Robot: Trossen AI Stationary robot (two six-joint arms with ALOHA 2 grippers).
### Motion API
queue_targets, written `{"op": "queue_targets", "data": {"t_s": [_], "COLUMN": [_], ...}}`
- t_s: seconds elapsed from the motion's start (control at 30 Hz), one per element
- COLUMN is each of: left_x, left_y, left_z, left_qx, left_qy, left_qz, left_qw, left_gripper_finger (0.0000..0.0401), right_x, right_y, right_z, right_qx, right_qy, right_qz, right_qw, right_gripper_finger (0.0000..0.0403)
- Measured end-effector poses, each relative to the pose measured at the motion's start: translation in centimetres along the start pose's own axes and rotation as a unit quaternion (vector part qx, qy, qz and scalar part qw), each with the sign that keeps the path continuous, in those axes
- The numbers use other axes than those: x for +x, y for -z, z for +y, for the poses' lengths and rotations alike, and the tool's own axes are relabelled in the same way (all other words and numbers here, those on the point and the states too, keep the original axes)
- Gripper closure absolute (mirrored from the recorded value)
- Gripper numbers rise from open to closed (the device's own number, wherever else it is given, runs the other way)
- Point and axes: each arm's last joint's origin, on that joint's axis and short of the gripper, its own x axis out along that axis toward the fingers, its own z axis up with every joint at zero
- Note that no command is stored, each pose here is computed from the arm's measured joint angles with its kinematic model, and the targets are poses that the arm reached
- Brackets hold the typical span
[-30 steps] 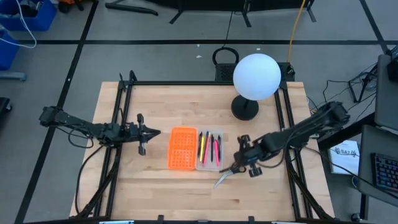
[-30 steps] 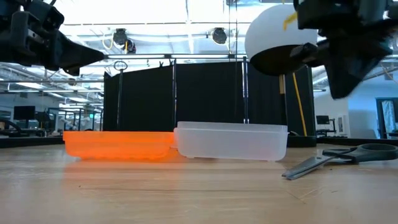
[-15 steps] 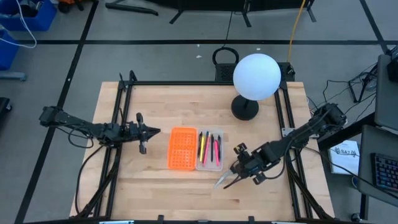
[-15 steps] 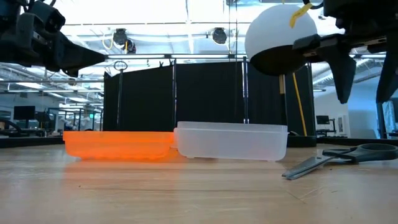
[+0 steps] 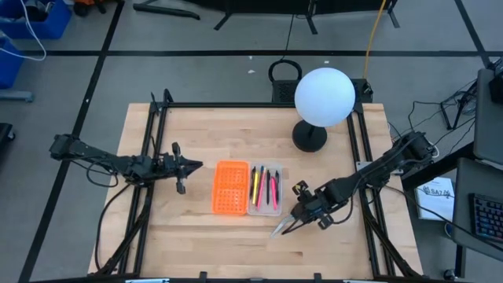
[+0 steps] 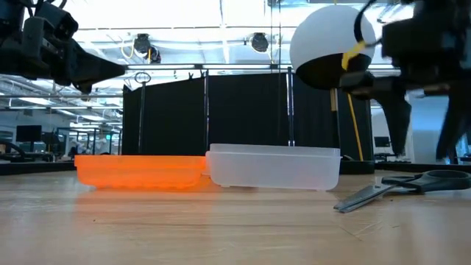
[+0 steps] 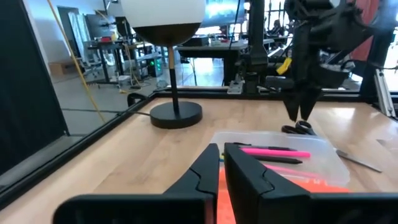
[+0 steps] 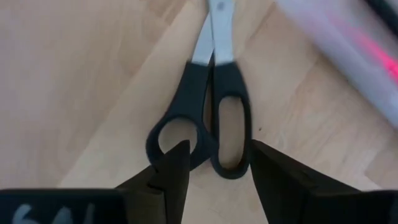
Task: Pick & place school supplies into a supply box
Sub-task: Put the black scissors into the orange supply box
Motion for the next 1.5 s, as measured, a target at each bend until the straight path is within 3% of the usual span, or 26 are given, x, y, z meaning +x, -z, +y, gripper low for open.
{"op": "queue_targets", "data": {"t_s": [0.47, 0.73, 0.93, 1.07, 1.17, 1.5], "left_x": [0.0, 0.0, 0.0, 0.0, 0.0, 0.0], "left_y": [0.2, 0.2, 0.1, 0.1, 0.1, 0.1], "left_z": [0.0, 0.0, 0.0, 0.0, 0.0, 0.0], "left_qx": [0.002, 0.002, 0.002, 0.002, -0.002, -0.013], "left_qy": [0.0, 0.0, 0.0, 0.0, 0.0, 0.0], "left_qz": [0.008, 0.008, 0.008, 0.007, 0.007, 0.008], "left_qw": [1.0, 1.0, 1.0, 1.0, 1.0, 1.0], "left_gripper_finger": [0.0355, 0.0354, 0.0354, 0.0354, 0.0354, 0.0354], "right_x": [1.2, 3.8, 5.8, 6.3, 6.4, 3.0], "right_y": [0.2, 0.3, 0.7, 0.8, 0.8, 0.9], "right_z": [0.3, 0.6, 0.9, 1.0, 1.0, 1.4], "right_qx": [-0.019, -0.036, -0.072, -0.084, -0.081, -0.09], "right_qy": [0.006, -0.016, -0.032, -0.053, -0.049, 0.002], "right_qz": [-0.037, 0.012, 0.047, 0.051, 0.053, 0.035], "right_qw": [0.999, 0.999, 0.996, 0.994, 0.994, 0.995], "right_gripper_finger": [0.0248, 0.0256, 0.0282, 0.0327, 0.0358, 0.0359]}}
